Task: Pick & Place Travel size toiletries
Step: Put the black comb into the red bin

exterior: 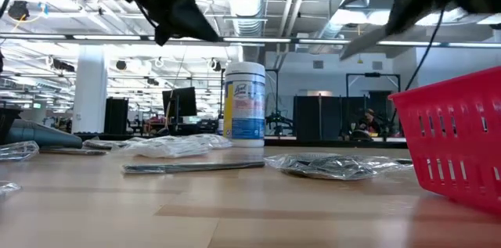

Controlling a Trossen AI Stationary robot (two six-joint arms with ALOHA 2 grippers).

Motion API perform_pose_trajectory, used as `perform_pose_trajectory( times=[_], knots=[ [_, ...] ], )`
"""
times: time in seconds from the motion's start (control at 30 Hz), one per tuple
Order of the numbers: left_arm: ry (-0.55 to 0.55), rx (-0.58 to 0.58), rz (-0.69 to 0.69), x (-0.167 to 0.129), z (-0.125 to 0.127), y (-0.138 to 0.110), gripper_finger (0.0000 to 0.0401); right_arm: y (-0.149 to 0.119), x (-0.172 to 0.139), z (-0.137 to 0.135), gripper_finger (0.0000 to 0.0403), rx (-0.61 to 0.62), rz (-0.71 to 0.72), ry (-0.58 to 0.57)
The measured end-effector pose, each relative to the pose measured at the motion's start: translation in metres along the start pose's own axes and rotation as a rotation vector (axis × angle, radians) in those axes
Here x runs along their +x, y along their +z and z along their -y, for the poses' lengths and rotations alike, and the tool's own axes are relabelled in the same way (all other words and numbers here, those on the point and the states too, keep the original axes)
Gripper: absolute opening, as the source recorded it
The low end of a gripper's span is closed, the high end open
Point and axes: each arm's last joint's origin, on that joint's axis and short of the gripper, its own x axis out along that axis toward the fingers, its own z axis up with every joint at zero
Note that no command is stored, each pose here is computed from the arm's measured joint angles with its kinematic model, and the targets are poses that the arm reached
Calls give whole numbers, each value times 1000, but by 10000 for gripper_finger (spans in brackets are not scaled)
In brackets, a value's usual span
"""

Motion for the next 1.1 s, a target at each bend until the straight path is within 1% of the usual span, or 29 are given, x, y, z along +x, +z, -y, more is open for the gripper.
perform_pose_trajectory(
  times=[0.07, 0.13, 0.2, 0.27, 0.33, 0.4, 0.53, 0.73, 0.9, 1.0, 1.1],
  knots=[
    [-5, 0, 25, -5, 11, -2, 1, -15, -7, -15, 1, -16, -14, -100],
    [-12, 25, 24, -11, 21, -7, 1, -30, -10, -38, 1, 26, -19, -128],
    [-21, 35, 46, -16, 30, -9, 1, -46, -11, -53, 1, 36, -28, -180],
    [-33, 57, 46, -21, 39, -14, 1, -65, -9, -70, 0, 58, -53, -187],
    [-48, 56, 51, -26, 47, -18, 1, -82, -5, -83, 0, 58, -90, -200],
    [-65, 63, 51, -30, 54, -22, 1, -99, -1, -97, 0, 60, -117, -180],
    [-85, 71, 53, -35, 62, -26, 1, -126, 7, -115, 0, 51, -150, -187],
    [-108, 82, 51, -40, 68, -30, 1, -144, 5, -121, 0, 4, -180, -271],
    [-117, 87, 49, -41, 70, -31, 1, -154, 1, -113, 0, -27, -232, -341],
    [-118, 86, 49, -41, 70, -31, 1, -160, 7, -108, 0, -43, -232, -366],
    [-118, 87, 49, -41, 70, -31, 1, -160, 8, -107, 0, -47, -228, -373]
  ],
)
